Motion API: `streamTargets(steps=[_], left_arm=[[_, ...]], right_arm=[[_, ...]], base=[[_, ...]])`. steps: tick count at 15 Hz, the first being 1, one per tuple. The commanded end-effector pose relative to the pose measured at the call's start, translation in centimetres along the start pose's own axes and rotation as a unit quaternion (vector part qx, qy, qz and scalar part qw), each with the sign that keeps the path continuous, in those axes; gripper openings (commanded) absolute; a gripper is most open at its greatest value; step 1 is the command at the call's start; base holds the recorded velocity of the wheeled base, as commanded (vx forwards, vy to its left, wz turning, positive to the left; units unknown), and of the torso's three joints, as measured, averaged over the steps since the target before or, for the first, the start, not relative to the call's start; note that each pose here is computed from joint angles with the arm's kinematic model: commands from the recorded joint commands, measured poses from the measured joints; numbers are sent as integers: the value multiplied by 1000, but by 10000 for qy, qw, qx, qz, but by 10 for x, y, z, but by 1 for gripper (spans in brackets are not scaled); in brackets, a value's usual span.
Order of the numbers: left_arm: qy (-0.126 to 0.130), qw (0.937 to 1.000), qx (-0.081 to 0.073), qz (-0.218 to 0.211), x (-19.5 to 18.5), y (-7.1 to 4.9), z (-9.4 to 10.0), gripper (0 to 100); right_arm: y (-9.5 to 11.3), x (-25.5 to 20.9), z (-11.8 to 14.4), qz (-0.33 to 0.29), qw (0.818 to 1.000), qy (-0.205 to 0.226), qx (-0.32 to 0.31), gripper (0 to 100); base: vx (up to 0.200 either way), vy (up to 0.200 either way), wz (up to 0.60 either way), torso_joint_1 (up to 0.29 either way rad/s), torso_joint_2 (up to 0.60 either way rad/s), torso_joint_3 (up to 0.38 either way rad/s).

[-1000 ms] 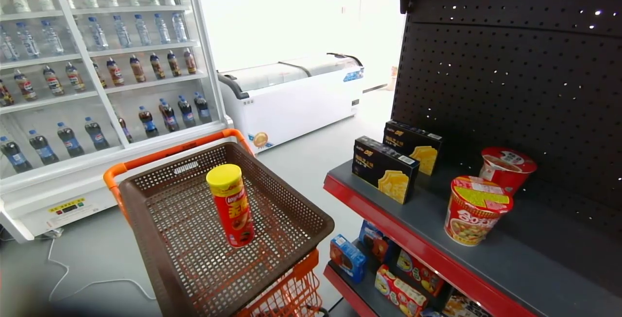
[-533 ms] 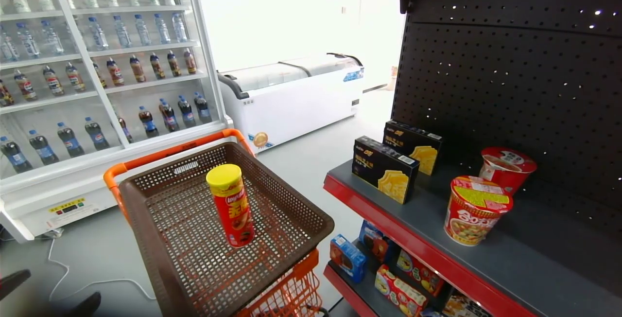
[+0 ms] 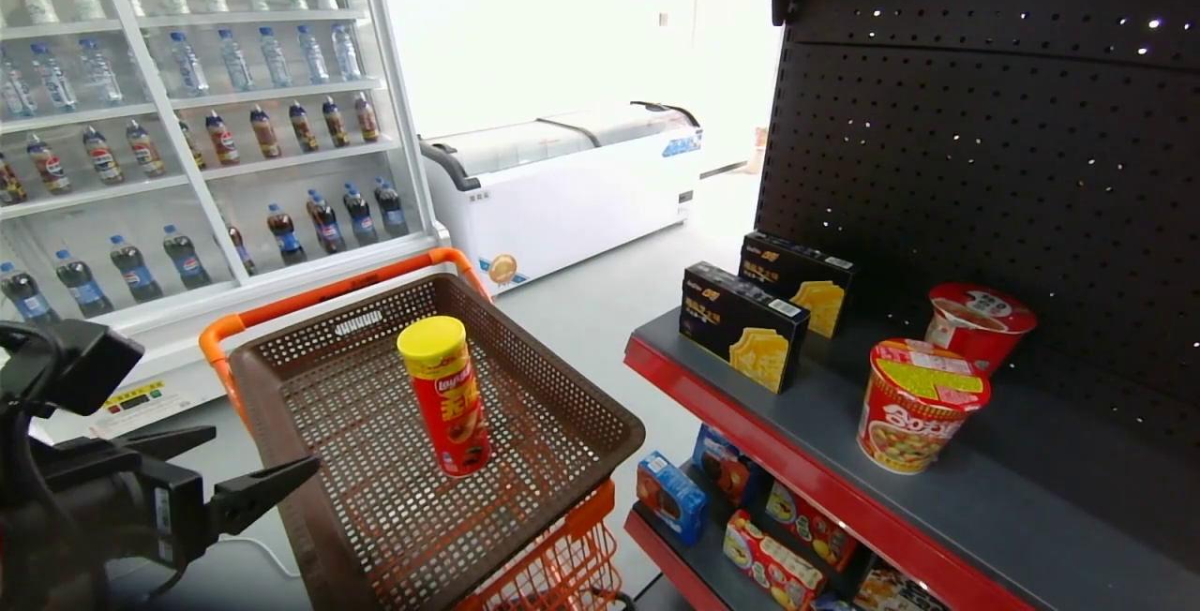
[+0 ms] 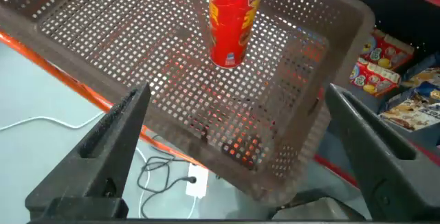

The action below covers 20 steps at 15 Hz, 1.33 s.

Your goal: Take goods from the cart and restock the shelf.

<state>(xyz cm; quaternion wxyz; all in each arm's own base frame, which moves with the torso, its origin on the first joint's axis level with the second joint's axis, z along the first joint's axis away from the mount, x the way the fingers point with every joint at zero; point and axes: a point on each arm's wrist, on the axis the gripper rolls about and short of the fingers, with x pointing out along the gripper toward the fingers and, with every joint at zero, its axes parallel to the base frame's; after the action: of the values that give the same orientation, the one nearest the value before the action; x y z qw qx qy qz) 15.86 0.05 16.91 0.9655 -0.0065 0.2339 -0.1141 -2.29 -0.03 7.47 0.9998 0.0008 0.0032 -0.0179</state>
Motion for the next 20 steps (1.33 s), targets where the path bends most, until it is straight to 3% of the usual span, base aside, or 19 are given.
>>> streamTargets(steps=[1, 5, 9, 13, 20], left_arm=[[435, 9990, -72, -45, 36, 14, 7, 100], [631, 9979, 100, -82, 69, 23, 11, 100], [758, 9967, 86, -264, 107, 30, 3, 100], [534, 9976, 208, -388, 137, 32, 6, 100], [541, 9949, 390, -763, 165, 14, 1, 100]], right_arm=[[0, 0, 0, 2, 10000, 6, -1, 100], [0, 0, 0, 2, 10000, 6, -1, 100], [0, 0, 0, 2, 10000, 6, -1, 100], [0, 0, 0, 2, 10000, 6, -1, 100], [0, 0, 0, 2, 10000, 6, -1, 100]], base=[[0, 0, 0, 0, 0, 0], [0, 0, 0, 0, 0, 0], [0, 0, 0, 0, 0, 0], [0, 0, 0, 0, 0, 0], [0, 0, 0, 0, 0, 0]])
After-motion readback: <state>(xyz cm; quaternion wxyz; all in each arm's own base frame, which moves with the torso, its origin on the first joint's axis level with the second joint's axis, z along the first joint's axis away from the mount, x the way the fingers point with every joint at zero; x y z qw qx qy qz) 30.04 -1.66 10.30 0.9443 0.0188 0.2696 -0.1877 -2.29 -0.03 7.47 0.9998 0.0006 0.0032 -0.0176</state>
